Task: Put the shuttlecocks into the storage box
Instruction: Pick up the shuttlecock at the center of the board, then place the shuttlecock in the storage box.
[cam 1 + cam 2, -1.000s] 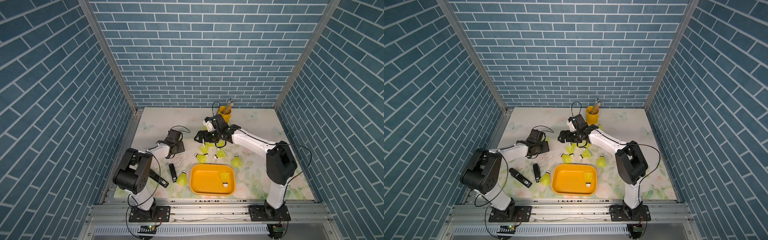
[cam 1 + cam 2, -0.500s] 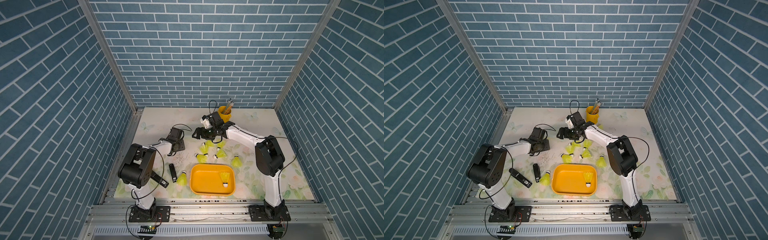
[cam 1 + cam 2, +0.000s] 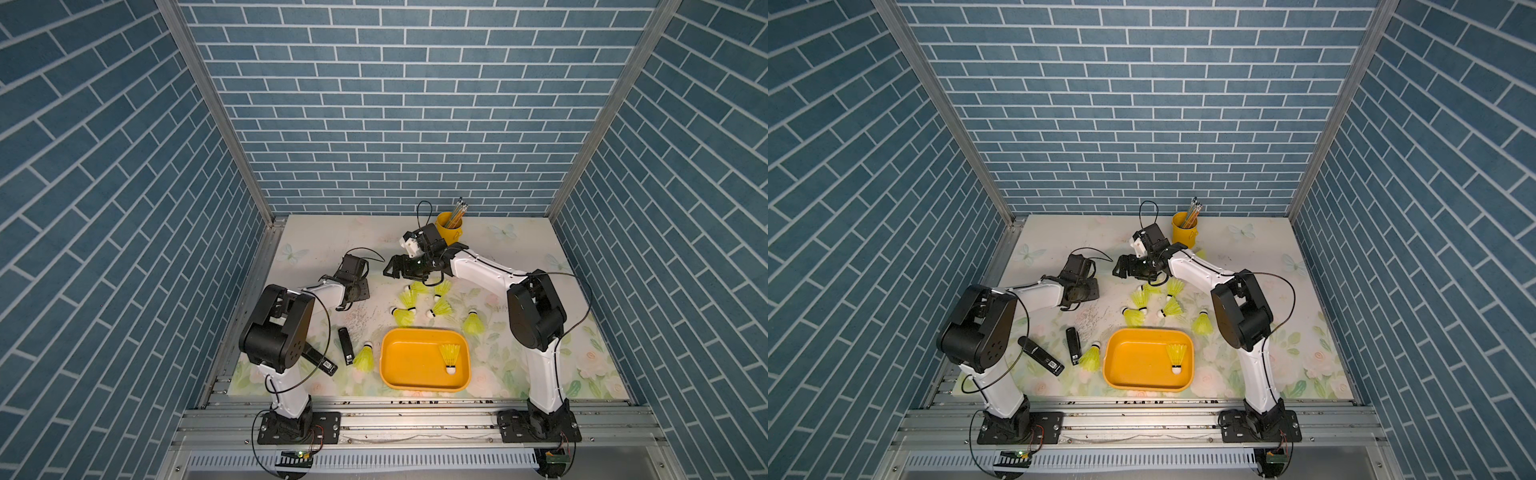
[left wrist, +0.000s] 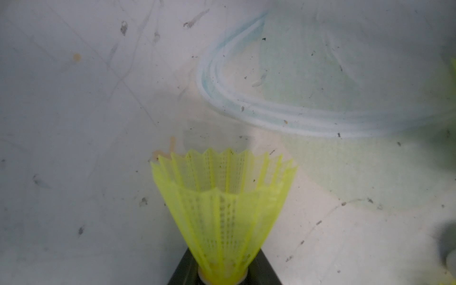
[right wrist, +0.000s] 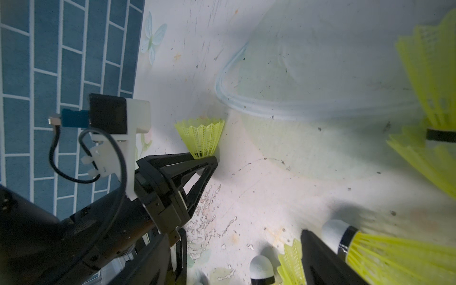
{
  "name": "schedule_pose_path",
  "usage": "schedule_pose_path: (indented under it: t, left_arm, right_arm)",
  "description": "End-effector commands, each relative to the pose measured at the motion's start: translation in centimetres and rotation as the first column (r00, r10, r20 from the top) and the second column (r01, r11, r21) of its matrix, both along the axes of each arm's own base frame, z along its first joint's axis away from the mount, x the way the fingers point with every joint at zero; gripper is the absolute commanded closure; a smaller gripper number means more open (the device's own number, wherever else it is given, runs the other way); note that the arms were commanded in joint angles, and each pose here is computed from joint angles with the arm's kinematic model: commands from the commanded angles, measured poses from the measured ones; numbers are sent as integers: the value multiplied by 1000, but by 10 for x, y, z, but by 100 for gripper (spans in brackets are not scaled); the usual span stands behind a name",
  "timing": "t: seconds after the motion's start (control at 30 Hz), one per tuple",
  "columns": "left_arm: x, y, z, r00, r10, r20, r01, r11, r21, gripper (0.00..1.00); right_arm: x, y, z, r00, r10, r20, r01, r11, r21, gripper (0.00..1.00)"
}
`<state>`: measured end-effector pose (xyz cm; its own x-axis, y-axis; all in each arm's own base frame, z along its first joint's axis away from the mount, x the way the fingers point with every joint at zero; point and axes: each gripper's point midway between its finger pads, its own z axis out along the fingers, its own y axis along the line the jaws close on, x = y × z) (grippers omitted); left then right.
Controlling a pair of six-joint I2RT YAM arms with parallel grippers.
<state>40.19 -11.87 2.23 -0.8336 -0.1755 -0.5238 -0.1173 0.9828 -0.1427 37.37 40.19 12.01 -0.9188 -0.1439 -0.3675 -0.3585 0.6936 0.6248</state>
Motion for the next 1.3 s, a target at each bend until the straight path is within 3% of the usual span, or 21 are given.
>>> schedule_pose_path:
  t: [0.0, 0.33, 0.5, 0.7, 0.97, 1.27]
  left_arm:
    - [-1, 3, -1, 1000, -1, -12, 1, 1000, 22, 68]
    - [-26, -10, 30, 1000, -29, -4, 29, 1000, 8, 69]
    - [-60, -29, 58, 998, -68, -11, 67, 996, -50, 69]
    - [-125, -68, 89, 987, -159, -26, 152, 975, -162, 68]
    - [-206, -107, 89, 964, -251, -88, 223, 942, -252, 68]
    - [-246, -129, 65, 950, -271, -158, 228, 942, -246, 68]
  right_arm:
    - [-1, -4, 7, 1000, -20, -2, 20, 1000, 7, 16]
    - [-20, -32, 32, 996, -72, 45, 72, 997, -1, 18]
    - [-47, -56, 47, 992, -111, 57, 111, 994, -4, 19]
    - [-99, -79, 52, 988, -145, 56, 149, 986, -71, 20]
    - [-160, -115, 48, 978, -206, 33, 208, 975, -80, 22]
    - [-187, -148, 41, 970, -243, 8, 243, 963, -116, 22]
